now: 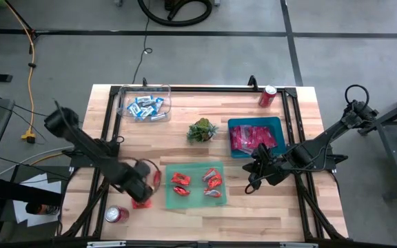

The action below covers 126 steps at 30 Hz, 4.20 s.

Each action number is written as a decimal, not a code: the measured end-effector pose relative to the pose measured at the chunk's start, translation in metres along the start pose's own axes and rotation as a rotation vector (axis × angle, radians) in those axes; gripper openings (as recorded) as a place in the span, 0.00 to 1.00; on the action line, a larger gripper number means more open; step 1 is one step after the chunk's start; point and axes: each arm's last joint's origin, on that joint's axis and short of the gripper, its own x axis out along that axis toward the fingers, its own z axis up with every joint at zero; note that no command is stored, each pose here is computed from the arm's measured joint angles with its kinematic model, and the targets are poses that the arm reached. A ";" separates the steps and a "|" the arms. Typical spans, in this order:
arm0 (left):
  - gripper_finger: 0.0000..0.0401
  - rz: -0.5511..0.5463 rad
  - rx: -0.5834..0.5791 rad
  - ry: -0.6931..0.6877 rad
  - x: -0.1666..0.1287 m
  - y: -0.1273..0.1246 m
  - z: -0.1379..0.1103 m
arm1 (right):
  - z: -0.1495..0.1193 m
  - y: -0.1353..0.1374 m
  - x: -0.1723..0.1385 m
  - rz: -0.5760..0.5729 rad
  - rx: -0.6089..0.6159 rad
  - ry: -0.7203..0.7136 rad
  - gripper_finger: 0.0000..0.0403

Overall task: Sort candy
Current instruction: Put the orange candy into the green transparent bin

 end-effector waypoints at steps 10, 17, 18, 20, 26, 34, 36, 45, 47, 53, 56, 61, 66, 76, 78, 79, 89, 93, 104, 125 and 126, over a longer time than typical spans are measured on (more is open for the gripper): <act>0.00 -0.425 -0.116 -0.629 -0.105 0.041 0.024 | 0.000 0.000 0.000 0.000 0.000 0.000 0.00; 0.00 -0.590 0.015 -0.928 -0.140 0.035 0.042 | 0.000 0.000 0.000 0.000 0.000 0.000 0.00; 0.00 -0.592 0.021 -0.932 -0.141 0.035 0.044 | 0.000 0.000 0.000 0.000 0.000 0.000 0.00; 0.00 -0.579 0.018 -0.931 -0.139 0.034 0.047 | 0.000 0.000 0.000 0.000 0.000 0.000 0.00; 0.00 -0.642 0.072 -0.885 -0.131 0.013 0.071 | 0.000 0.000 0.000 0.000 0.000 -0.001 0.00; 0.00 -0.592 0.319 -0.738 -0.118 -0.038 0.126 | 0.000 0.000 0.000 0.002 0.001 -0.001 0.00; 0.00 -0.519 0.390 -0.689 -0.112 -0.054 0.134 | 0.001 0.000 -0.001 0.005 -0.013 -0.002 0.00; 0.00 -0.322 0.571 -0.503 -0.057 -0.118 0.148 | 0.006 -0.008 -0.016 0.001 -0.040 -0.042 0.00; 0.00 -0.315 0.569 -0.467 -0.044 -0.129 0.149 | 0.007 -0.011 -0.018 -0.012 -0.043 -0.049 0.00; 0.00 -0.308 0.516 -0.302 0.000 -0.144 0.157 | 0.008 -0.015 -0.020 -0.028 -0.031 -0.045 0.00; 0.00 -0.254 0.494 -0.246 0.015 -0.142 0.158 | 0.008 -0.015 -0.020 -0.029 -0.033 -0.044 0.00; 0.00 -0.183 0.486 -0.185 0.029 -0.138 0.157 | 0.008 -0.015 -0.020 -0.032 -0.036 -0.043 0.00; 0.00 -0.185 0.497 -0.196 0.034 -0.137 0.158 | 0.008 -0.016 -0.020 -0.039 -0.047 -0.044 0.00; 0.11 -0.178 0.496 -0.183 0.036 -0.134 0.161 | 0.008 -0.016 -0.020 -0.050 -0.048 -0.061 0.00; 0.16 -0.186 0.498 -0.171 0.036 -0.134 0.160 | 0.008 -0.016 -0.020 -0.050 -0.048 -0.061 0.00; 0.19 -0.186 0.498 -0.171 0.036 -0.134 0.160 | 0.008 -0.016 -0.020 -0.050 -0.048 -0.061 0.00; 0.48 -0.211 0.500 -0.138 0.005 -0.120 0.165 | 0.008 -0.016 -0.020 -0.049 -0.047 -0.061 0.00; 0.53 -0.196 0.439 -0.188 -0.033 -0.096 0.171 | 0.008 -0.016 -0.020 -0.049 -0.045 -0.061 0.00; 0.55 -0.144 0.135 -0.505 -0.112 -0.022 0.126 | 0.008 -0.016 -0.020 -0.048 -0.037 -0.059 0.00; 0.54 -0.287 0.582 -0.150 0.004 -0.026 -0.018 | 0.008 -0.017 -0.020 -0.062 -0.052 -0.068 0.00; 0.54 -0.276 0.586 -0.150 0.007 -0.024 -0.016 | 0.008 -0.017 -0.020 -0.063 -0.053 -0.068 0.00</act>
